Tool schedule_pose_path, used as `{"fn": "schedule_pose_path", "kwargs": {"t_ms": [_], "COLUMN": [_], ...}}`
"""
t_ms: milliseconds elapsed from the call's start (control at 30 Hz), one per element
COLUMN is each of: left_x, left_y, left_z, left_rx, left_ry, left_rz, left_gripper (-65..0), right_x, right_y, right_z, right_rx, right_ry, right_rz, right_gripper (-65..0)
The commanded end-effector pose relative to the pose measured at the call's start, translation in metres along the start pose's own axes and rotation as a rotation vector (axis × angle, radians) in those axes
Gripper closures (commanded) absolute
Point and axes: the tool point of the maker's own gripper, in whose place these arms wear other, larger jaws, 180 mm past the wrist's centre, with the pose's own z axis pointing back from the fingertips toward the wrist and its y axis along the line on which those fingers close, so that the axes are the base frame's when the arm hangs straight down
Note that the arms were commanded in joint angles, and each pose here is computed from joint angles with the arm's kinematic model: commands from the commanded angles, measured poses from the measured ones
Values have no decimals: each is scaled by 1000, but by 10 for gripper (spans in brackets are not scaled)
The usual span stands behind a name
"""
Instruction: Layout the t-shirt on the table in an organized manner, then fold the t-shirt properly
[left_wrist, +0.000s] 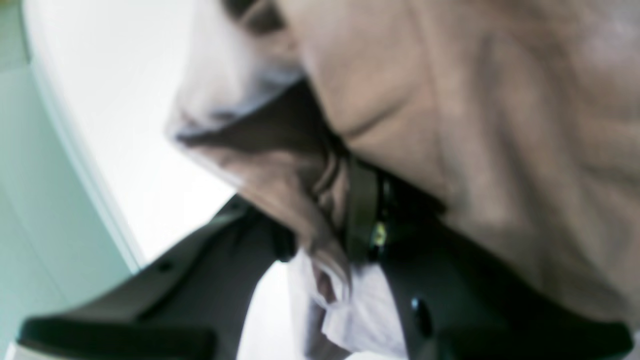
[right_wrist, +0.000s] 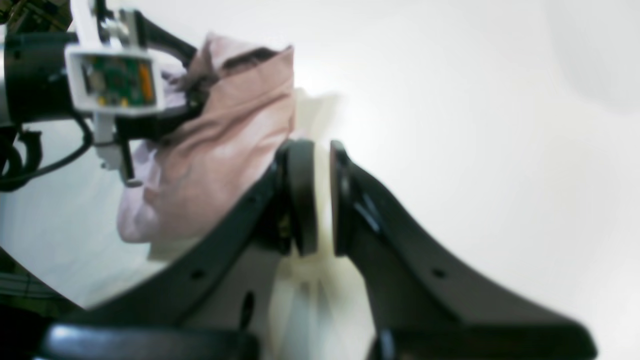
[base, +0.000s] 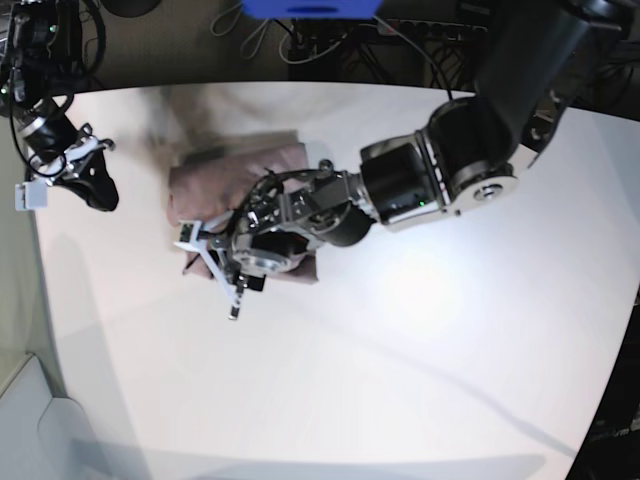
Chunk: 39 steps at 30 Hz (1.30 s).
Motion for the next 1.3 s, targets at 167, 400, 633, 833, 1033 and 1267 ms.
{"fn": "schedule_pose_path", "kwargs": {"t_ms": [167, 400, 633, 833, 1033, 1267], "left_x": [7, 5, -9, -21, -14, -44], "left_y": [16, 19, 50, 62, 106, 147], "left_z": [5, 6, 10, 14, 50, 107], "left_rx": [20, 27, 165, 229, 352, 518], "left_ry": [-14, -10, 22, 49, -46, -105], "left_rz": [-16, -14, 69, 107, 242, 387], "left_gripper": [-153, -170, -484, -650, -650, -650], "right_x": [21, 20, 21, 20, 20, 18], "right_y": [5, 5, 5, 5, 5, 8], "right_z": [-1, -1, -1, -1, -1, -3], "right_rx": [29, 29, 29, 31, 31, 33], "right_ry": [-55, -56, -57, -56, -56, -63], "right_rz": [28, 26, 27, 27, 27, 12], "right_gripper": [-47, -47, -47, -47, -47, -47]}}
